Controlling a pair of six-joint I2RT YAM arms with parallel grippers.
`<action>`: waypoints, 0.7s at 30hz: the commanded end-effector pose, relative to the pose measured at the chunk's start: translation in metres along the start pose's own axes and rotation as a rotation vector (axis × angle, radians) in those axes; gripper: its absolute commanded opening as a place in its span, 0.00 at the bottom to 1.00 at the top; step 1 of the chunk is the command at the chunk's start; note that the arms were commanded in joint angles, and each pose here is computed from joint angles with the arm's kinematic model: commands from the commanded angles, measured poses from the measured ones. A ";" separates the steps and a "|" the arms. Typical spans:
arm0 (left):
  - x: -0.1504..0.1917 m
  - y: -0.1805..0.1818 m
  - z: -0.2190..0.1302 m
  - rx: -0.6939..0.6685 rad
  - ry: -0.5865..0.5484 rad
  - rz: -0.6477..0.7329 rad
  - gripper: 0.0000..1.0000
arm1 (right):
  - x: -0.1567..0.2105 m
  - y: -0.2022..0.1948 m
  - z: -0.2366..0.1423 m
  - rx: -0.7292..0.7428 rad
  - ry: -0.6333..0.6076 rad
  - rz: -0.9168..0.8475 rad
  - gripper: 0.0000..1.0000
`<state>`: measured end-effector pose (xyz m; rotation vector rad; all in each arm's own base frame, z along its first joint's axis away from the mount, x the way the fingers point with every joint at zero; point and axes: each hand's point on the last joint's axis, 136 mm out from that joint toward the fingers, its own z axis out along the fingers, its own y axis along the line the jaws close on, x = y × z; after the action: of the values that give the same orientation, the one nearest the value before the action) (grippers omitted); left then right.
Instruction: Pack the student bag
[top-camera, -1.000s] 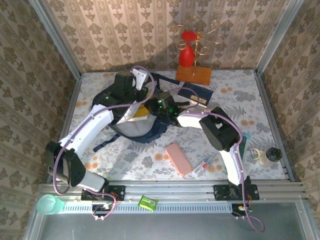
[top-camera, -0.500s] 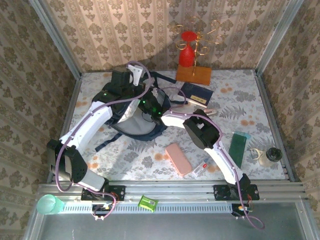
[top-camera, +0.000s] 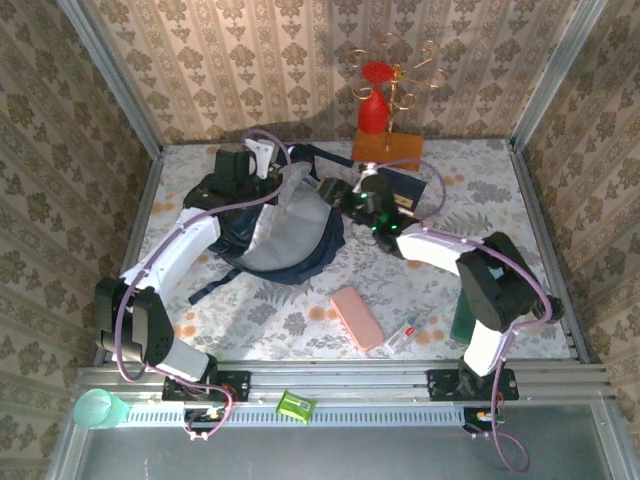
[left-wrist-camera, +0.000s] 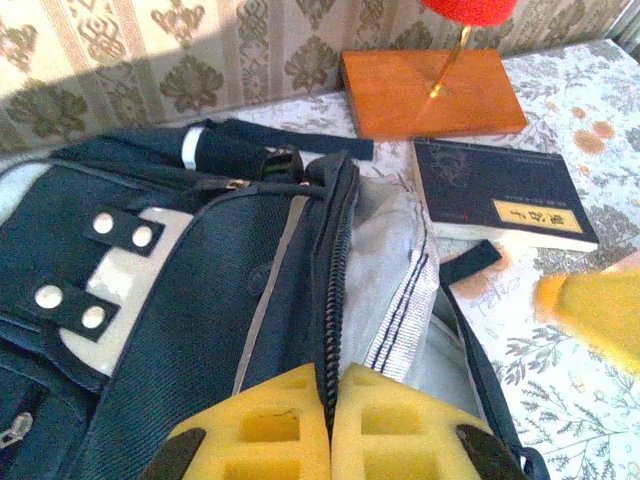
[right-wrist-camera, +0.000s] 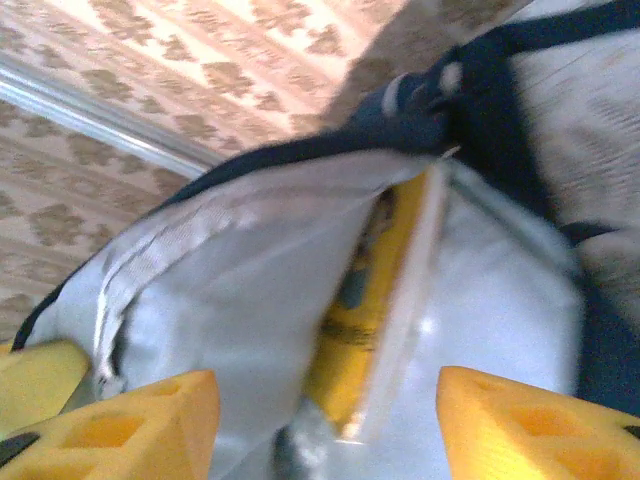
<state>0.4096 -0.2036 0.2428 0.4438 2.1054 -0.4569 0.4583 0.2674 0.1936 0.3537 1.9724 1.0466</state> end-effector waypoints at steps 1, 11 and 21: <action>0.005 -0.006 0.001 0.048 -0.040 -0.028 0.11 | -0.026 -0.084 -0.020 0.232 0.075 -0.104 0.68; 0.046 -0.042 0.007 0.131 0.003 -0.054 0.67 | -0.106 -0.211 -0.005 0.553 0.093 -0.089 0.85; 0.068 -0.075 0.017 0.191 0.058 -0.072 0.74 | -0.131 -0.274 0.023 0.729 0.204 -0.131 0.93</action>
<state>0.3534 -0.2542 0.1847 0.5038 2.1605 -0.6479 0.5990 0.0521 0.0609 0.5286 2.3774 0.3603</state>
